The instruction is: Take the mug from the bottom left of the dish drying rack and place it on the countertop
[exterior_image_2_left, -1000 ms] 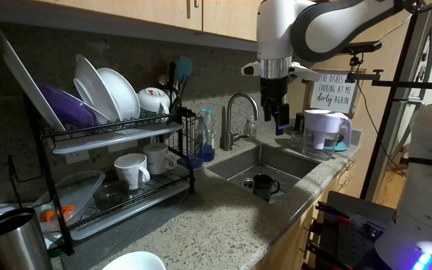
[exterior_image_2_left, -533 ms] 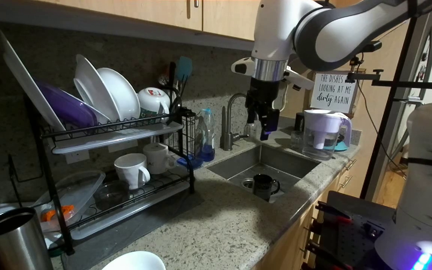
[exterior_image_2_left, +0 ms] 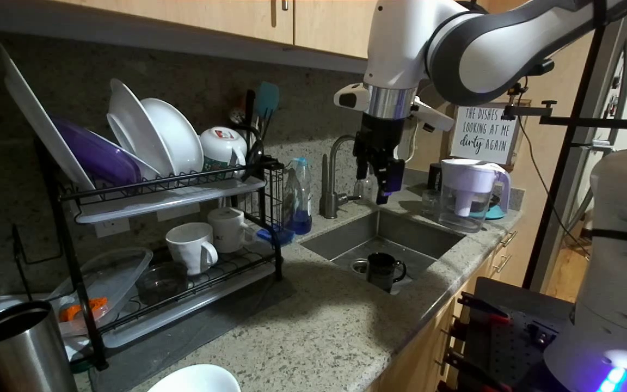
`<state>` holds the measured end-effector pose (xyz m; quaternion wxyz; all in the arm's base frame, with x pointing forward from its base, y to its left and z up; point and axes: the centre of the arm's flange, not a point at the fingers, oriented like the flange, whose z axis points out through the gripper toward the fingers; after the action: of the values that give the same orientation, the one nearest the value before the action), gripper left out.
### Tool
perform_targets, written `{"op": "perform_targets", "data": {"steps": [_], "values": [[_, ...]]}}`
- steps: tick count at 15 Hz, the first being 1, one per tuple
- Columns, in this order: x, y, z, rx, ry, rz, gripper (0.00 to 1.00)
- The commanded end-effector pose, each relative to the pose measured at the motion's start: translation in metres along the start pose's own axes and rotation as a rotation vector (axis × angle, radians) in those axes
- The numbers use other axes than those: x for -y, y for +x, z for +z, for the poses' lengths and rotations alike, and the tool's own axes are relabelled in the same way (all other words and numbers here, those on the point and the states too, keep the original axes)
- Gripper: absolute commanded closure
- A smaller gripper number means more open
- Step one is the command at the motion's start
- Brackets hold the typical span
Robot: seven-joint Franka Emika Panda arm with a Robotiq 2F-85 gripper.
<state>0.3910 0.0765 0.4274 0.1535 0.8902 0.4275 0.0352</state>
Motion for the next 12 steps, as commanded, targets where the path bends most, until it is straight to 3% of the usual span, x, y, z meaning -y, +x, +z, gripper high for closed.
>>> {"op": "perform_targets", "data": {"steps": [1, 6, 12], "values": [[0.0, 0.0, 0.0, 0.0, 0.0, -0.003, 0.0], [0.013, 0.027, 0.013, -0.154, -0.024, 0.033, 0.0], [0.034, 0.06, 0.021, -0.365, -0.015, -0.041, 0.0]]}}
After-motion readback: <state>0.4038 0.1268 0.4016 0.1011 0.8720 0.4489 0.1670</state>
